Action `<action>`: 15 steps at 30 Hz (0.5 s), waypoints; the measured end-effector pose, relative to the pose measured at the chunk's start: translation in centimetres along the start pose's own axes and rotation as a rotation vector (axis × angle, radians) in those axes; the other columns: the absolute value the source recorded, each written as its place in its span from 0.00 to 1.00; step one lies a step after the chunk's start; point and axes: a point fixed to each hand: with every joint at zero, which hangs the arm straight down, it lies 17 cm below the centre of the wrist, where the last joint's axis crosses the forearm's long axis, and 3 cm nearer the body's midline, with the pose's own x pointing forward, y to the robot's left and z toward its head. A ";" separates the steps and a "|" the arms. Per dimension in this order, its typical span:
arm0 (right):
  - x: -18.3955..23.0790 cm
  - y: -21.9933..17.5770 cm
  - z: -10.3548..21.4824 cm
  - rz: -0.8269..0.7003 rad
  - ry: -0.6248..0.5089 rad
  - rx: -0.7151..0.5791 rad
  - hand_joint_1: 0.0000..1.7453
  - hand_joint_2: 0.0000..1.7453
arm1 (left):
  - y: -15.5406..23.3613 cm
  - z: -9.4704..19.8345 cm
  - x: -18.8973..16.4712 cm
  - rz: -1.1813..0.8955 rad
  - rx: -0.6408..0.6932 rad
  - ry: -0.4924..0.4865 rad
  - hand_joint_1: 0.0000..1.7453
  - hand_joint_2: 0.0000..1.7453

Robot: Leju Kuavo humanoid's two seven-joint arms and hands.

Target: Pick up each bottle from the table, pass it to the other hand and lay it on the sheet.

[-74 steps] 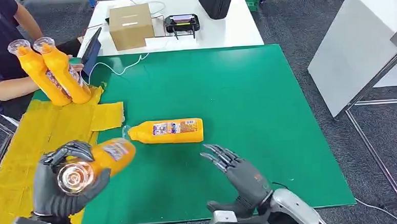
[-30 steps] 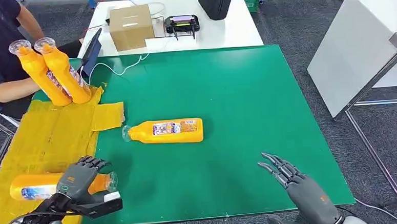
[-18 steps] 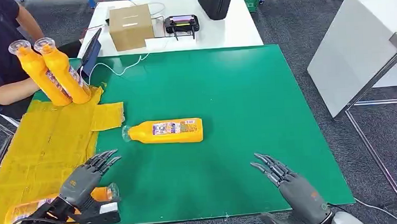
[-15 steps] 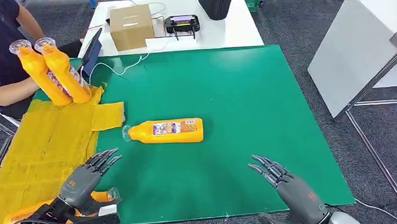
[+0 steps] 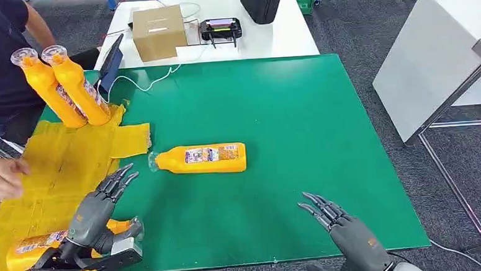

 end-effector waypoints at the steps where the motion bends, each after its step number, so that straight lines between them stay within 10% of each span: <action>1: 0.0 0.1 0.1 0.000 0.002 -0.001 0.00 0.00 | 0.1 0.0 0.0 0.024 0.009 0.004 0.00 0.00; 9: -0.6 -1.5 -0.6 0.123 0.025 -0.080 0.00 0.00 | 4.1 -1.1 3.5 0.681 0.162 0.020 0.00 0.00; 10: -0.7 -1.7 -0.8 0.150 0.025 -0.089 0.00 1.00 | 4.6 -1.2 3.8 0.714 0.177 0.014 0.00 0.00; 15: -3.4 -6.9 -4.8 0.664 0.094 -0.242 0.00 1.00 | 8.6 -1.0 6.2 1.026 0.272 -0.077 0.00 0.00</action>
